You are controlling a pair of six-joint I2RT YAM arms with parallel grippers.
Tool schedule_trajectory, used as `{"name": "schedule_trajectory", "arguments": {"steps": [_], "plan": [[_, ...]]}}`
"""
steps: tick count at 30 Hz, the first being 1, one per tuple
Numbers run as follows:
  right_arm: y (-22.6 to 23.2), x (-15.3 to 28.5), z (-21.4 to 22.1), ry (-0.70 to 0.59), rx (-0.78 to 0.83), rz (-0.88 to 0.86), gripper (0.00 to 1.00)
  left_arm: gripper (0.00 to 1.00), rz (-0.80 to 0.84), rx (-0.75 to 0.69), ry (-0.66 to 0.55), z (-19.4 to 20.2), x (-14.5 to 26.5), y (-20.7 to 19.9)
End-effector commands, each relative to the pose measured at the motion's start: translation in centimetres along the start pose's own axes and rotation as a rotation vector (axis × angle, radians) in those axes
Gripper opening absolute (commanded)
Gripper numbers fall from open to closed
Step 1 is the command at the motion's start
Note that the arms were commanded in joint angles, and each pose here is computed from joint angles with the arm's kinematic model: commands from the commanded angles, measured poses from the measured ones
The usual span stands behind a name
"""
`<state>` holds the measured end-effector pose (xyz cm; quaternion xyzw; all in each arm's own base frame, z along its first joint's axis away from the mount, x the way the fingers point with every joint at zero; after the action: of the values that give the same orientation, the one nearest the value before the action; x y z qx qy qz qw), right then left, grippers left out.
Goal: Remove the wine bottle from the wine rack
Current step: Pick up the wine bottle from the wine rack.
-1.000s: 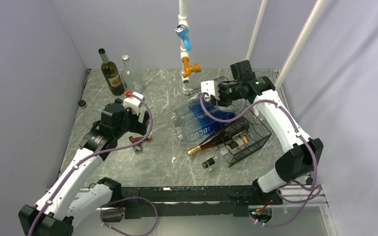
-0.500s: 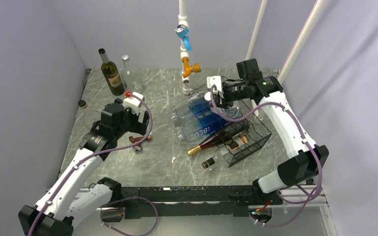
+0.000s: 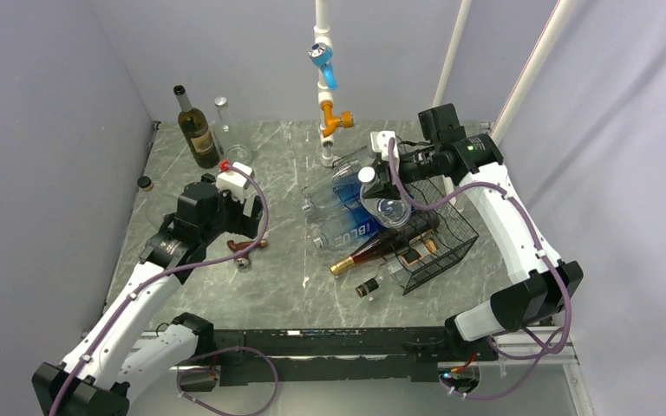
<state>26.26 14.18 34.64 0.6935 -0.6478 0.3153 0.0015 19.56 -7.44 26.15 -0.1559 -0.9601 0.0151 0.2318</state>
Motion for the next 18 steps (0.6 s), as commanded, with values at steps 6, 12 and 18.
{"name": "schedule_trajectory", "arguments": {"steps": [6,12,18], "plan": [[-0.9,2.6,-6.9,-0.250,0.202,0.057,0.00,0.99,-0.010,-0.014,-0.050,-0.6,0.0,0.2],[-0.7,2.2,-7.5,-0.336,0.162,0.017,0.00,1.00,-0.013,-0.015,-0.051,-0.6,0.0,0.2],[-0.2,1.8,-8.1,-0.392,0.135,-0.022,0.00,0.99,-0.018,-0.016,-0.049,-0.5,0.0,0.3]]}}
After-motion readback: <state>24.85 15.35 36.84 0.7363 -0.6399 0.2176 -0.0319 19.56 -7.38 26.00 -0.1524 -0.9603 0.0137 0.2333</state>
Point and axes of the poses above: each gripper's point midway between its finger pads, its own x axis back along the fingers, its own y axis along the line the jaws close on, z = x × y, the point moved 10 cm from there along x, back along the fingers, and after that the axes turned 13 degrees about x, right-handed, at the moved point
